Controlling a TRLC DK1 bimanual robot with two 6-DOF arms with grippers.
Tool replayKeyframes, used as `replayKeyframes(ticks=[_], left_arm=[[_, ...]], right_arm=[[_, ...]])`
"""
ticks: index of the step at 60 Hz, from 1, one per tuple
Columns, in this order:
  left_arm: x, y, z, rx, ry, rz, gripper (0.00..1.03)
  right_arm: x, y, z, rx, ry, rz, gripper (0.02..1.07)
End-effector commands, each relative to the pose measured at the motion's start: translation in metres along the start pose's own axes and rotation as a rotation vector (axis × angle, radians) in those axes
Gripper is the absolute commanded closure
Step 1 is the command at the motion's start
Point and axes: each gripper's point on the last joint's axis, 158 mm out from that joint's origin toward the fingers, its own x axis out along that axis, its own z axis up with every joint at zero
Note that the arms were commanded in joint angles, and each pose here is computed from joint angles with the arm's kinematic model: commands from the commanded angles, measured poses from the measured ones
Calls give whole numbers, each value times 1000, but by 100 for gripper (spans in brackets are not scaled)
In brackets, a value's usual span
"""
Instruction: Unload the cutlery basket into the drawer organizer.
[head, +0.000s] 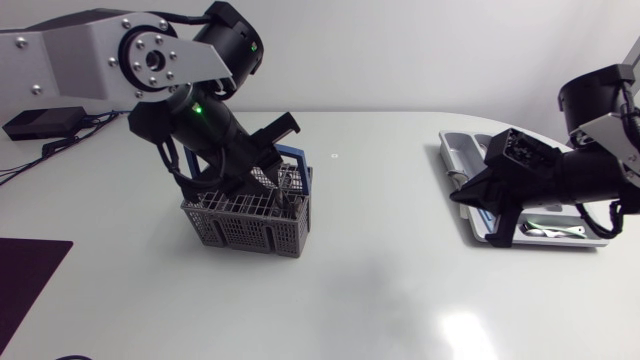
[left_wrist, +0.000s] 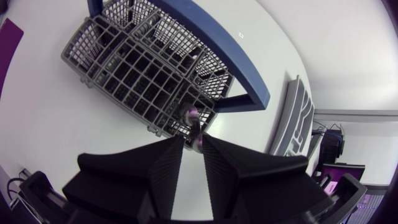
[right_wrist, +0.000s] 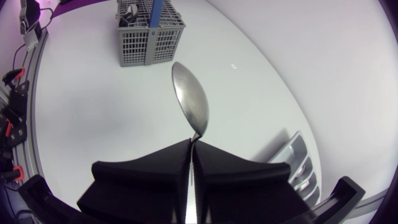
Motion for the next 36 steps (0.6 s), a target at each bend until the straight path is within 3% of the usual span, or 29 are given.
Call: replayKeyframes(ticks=[1, 36], left_arm=[[-1, -2, 5, 78, -10, 21, 78], [6, 20, 7, 136, -10, 102, 78]], right_arm=[[-7, -16, -9, -57, 16, -10, 101], [-9, -84, -141, -135, 225, -12, 101]])
